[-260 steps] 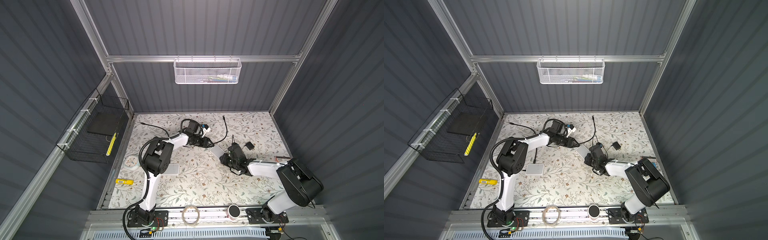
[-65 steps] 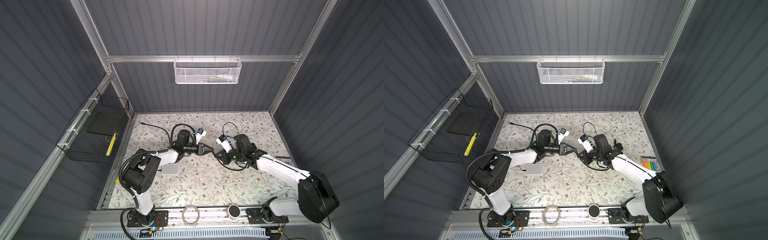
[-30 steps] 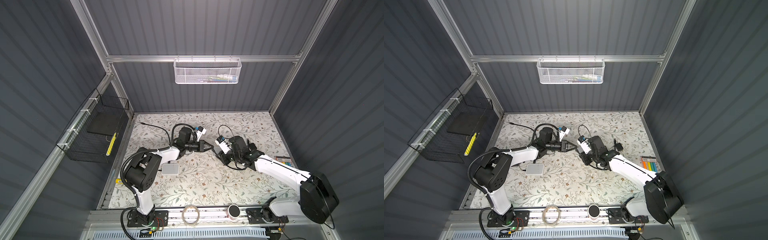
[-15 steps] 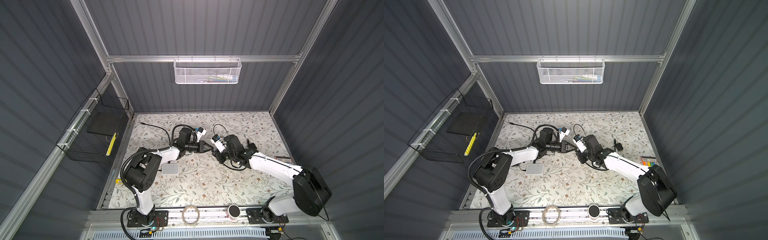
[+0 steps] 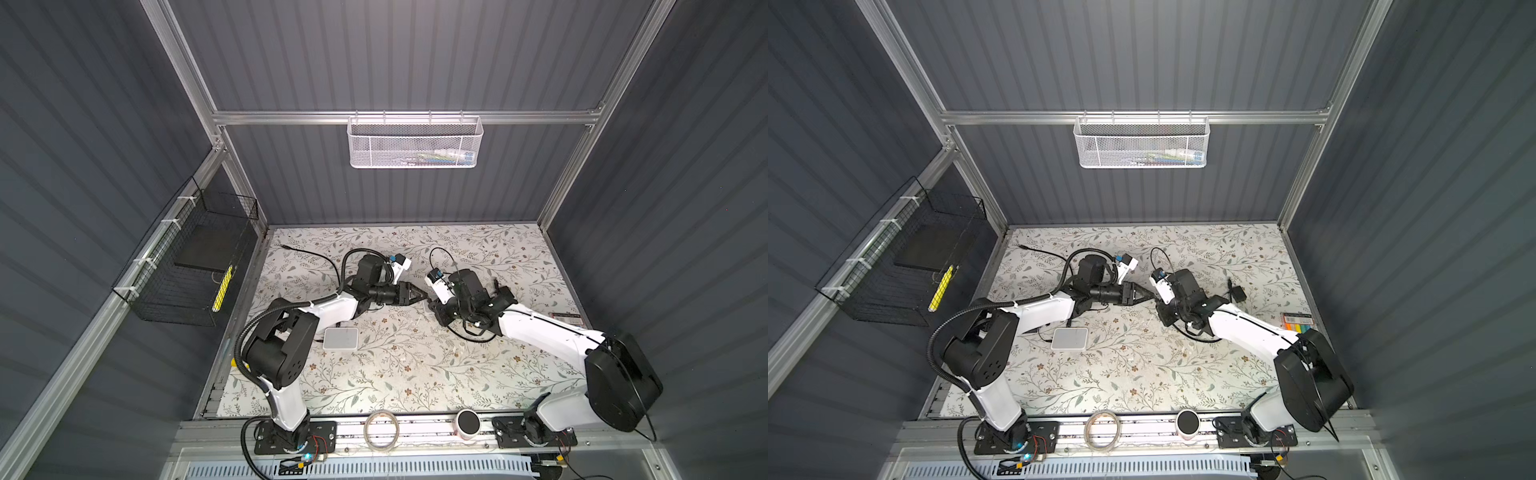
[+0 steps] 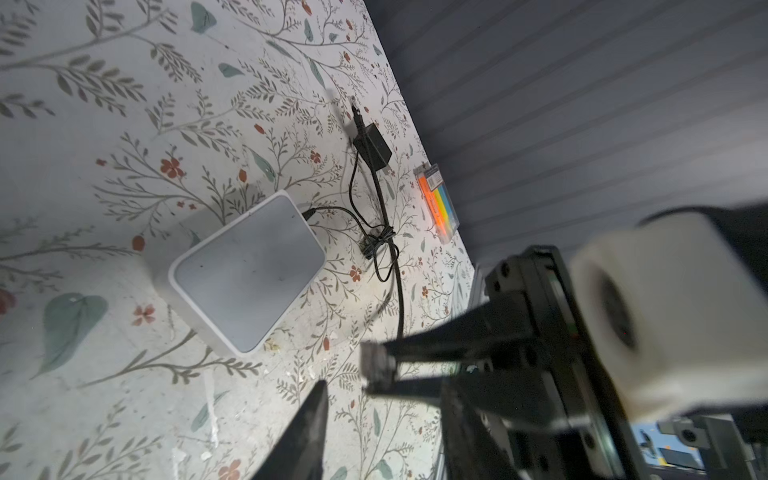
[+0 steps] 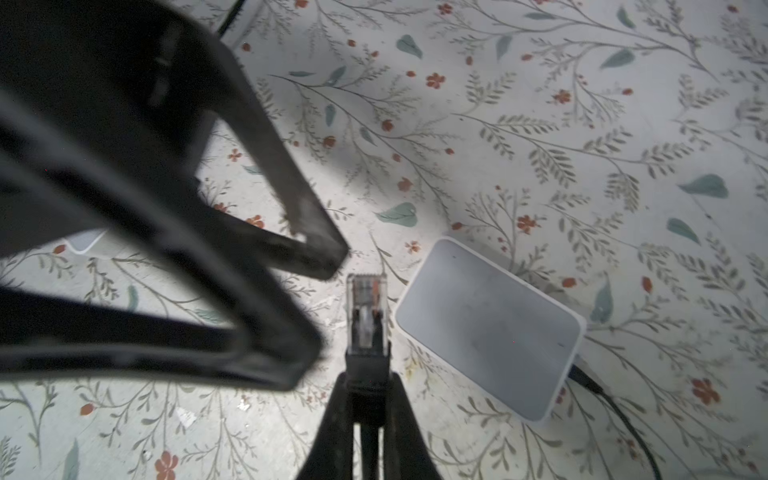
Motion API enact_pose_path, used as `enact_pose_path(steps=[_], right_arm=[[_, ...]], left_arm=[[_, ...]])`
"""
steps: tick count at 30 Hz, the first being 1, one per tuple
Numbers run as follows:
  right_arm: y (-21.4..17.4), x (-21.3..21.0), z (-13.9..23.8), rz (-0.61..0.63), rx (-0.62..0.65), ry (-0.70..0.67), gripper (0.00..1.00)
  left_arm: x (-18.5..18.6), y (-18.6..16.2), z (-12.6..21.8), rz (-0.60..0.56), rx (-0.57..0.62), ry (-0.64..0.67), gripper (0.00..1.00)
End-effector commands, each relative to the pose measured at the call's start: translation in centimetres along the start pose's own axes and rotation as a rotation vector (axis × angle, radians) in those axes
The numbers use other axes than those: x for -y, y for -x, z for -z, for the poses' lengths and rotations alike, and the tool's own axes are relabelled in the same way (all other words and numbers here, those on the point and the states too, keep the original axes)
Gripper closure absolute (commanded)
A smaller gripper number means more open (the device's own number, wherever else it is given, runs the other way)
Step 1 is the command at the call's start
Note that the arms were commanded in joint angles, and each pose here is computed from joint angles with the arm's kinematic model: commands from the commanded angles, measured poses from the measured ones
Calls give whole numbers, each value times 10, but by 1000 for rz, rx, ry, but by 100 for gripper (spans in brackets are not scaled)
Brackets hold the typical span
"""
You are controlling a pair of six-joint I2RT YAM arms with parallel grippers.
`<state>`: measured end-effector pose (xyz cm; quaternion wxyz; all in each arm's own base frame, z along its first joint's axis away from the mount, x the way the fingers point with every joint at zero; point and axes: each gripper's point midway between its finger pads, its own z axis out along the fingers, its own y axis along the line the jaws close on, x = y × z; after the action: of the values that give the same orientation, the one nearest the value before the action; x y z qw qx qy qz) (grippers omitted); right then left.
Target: Insert the plug into the switch port
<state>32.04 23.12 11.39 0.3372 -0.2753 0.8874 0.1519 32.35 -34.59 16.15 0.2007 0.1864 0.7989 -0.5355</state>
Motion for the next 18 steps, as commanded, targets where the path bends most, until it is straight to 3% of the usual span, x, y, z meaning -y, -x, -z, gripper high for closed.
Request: enact_pose_path(steps=[1, 12, 18], right_arm=[[-7, 34, 2, -98, -44, -105, 100], [-19, 111, -14, -197, -207, -283, 100], [-31, 127, -26, -278, -249, -283, 100]], left_arm=[[12, 35, 28, -87, 96, 64, 50], [-4, 27, 31, -33, 95, 75, 49], [-8, 24, 30, -34, 81, 87, 49]])
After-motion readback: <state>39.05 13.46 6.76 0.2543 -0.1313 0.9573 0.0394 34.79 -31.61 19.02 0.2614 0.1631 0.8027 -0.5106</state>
